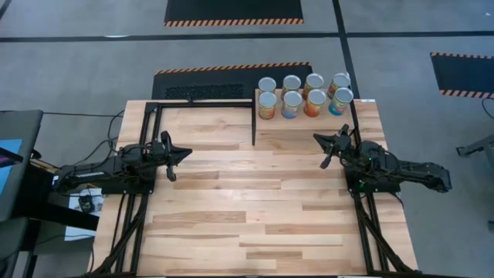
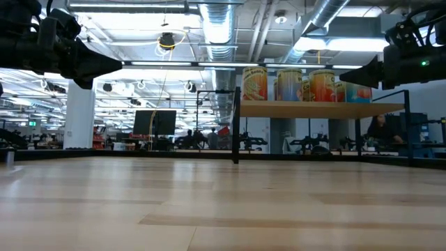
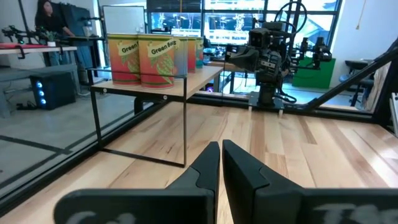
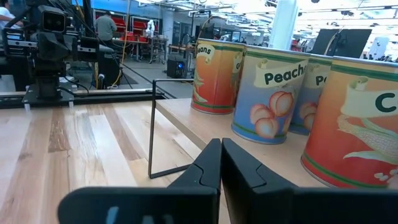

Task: Pick and place cans onto a shelf
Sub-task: Return to Home Position

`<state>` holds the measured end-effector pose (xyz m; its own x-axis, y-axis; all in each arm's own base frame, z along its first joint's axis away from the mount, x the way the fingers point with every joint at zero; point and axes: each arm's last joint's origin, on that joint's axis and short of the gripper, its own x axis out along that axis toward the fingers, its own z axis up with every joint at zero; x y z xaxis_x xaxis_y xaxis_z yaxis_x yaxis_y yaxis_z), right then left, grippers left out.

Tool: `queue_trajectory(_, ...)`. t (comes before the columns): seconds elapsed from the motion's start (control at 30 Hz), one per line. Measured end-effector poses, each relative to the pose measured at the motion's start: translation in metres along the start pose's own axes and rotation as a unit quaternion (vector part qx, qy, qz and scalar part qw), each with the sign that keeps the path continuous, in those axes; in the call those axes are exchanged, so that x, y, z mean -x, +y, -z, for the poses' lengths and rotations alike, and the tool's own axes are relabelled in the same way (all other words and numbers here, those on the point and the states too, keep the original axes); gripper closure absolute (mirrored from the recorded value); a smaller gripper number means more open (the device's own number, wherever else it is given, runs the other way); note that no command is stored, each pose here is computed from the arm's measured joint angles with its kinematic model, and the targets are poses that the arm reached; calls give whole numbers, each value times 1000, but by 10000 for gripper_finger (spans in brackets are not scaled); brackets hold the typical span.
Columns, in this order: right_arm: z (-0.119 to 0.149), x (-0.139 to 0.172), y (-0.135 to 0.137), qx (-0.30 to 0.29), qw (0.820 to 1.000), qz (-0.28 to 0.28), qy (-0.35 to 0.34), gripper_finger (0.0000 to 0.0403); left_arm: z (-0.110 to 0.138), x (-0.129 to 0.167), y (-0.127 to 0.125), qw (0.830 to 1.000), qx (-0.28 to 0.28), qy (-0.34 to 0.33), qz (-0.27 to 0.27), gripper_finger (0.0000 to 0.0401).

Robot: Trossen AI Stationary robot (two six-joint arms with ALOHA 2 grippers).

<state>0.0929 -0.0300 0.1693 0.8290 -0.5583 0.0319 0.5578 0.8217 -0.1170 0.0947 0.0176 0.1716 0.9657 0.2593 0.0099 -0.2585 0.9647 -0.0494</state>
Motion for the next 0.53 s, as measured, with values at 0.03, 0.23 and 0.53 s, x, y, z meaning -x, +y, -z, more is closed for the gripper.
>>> queue_trajectory(0.03,0,0,0,0,1000,0,0,369,0,0,0,1000,0,0,0,392)
queue_trajectory(0.23,0,0,0,0,1000,0,0,372,0,0,0,1000,0,0,0,392)
queue_trajectory(0.53,0,0,0,0,1000,0,0,370,0,0,0,1000,0,0,0,392)
